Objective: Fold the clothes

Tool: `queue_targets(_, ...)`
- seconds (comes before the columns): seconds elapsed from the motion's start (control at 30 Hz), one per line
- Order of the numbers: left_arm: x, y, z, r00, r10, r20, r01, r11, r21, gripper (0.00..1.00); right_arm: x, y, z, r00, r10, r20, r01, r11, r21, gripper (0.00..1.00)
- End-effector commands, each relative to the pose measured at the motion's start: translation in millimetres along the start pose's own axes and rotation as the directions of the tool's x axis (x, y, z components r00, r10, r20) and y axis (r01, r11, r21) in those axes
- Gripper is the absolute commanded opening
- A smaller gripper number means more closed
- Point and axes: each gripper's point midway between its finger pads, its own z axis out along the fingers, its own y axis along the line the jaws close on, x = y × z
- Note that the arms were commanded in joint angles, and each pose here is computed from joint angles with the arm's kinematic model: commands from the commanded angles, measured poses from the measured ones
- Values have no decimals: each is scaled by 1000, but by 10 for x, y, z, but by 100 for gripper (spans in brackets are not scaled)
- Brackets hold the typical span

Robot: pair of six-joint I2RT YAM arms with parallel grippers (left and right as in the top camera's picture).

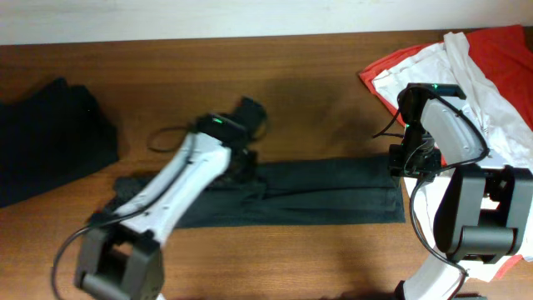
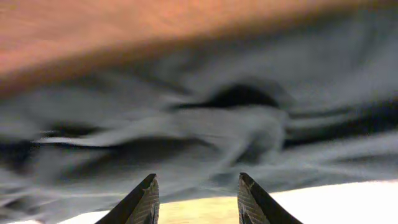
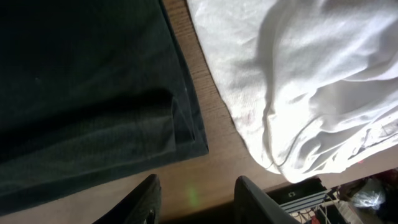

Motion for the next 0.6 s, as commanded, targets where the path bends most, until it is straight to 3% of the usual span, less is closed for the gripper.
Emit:
queue_targets(0.0, -67, 686, -283, 983, -176, 43, 179, 982, -66, 44, 3, -11, -6, 1000, 5, 2, -5, 1000, 1, 43)
queue_targets(0.1, 165, 1266, 2, 937, -346, -40, 340, 934, -108, 46, 9, -12, -6, 1000, 5, 0, -5, 1000, 1, 42)
queue_targets(0.3, 722, 1880, 538, 814, -564, -135, 548, 825, -140, 46, 9, -12, -6, 1000, 5, 0, -5, 1000, 1, 43)
queue_targets(0.43, 639, 2021, 678, 811, -581, -63, 572, 812, -120, 46, 14, -13, -6, 1000, 5, -2, -5, 1000, 2, 43)
queue_targets(0.57, 331, 2210, 906, 795, -588, 145, 602, 794, -79, 51, 24, -15, -6, 1000, 4, -6, -4, 1000, 3, 43)
